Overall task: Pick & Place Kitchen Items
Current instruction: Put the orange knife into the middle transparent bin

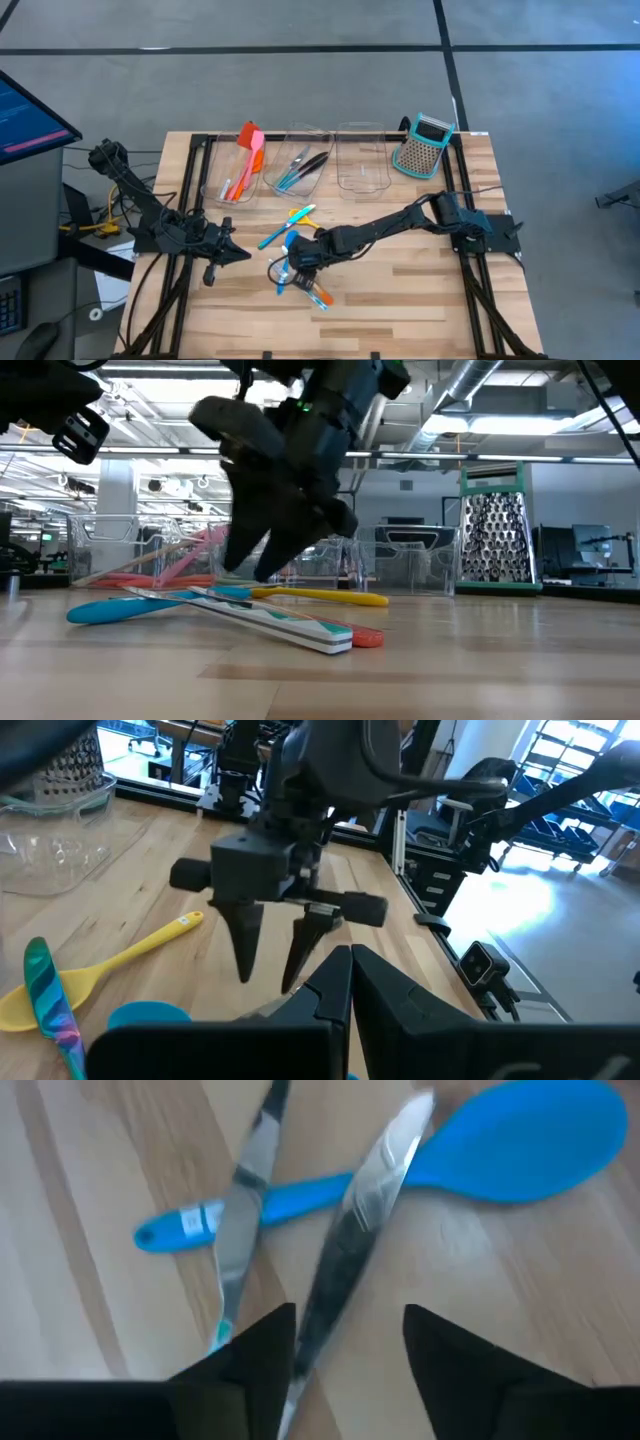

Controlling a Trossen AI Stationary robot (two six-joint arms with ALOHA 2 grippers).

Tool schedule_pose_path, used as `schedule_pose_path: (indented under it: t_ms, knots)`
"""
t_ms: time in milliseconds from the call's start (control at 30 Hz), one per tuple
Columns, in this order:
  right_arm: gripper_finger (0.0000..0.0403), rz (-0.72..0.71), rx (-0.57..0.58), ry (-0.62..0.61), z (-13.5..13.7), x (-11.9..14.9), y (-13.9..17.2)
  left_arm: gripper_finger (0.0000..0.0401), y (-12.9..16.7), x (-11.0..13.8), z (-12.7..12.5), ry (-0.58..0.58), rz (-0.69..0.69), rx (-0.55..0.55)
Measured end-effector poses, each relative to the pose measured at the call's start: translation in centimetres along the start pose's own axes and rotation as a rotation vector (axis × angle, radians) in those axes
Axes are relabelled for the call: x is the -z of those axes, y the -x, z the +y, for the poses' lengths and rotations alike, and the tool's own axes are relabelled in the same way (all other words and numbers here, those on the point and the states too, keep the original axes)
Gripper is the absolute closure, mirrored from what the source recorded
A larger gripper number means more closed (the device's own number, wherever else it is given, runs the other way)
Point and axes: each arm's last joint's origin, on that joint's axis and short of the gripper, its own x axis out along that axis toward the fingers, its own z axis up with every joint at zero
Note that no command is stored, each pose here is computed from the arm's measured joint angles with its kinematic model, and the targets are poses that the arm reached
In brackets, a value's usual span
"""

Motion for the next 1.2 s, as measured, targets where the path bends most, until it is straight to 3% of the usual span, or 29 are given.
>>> schedule_pose_path:
  t_ms: [367, 1000, 1200]
  knots:
    - [0.0183, -0.001, 0.008, -0.019, -0.4, -0.2, 0.0, 0.0399, 0.0, 0.0, 0.0, 0.001, -0.001, 0.000]
    - [0.0183, 0.001, -0.003, -0.030, -0.4, 0.3, -2.8, 0.0399, 0.0, 0.0, 0.0, 0.000, 0.001, 0.000]
    - [0.0213, 0.012, 0.010, -0.046, -0.6, 0.5, -2.8, 0.0399, 0.0, 0.0, 0.0, 0.000, 0.000, 0.000]
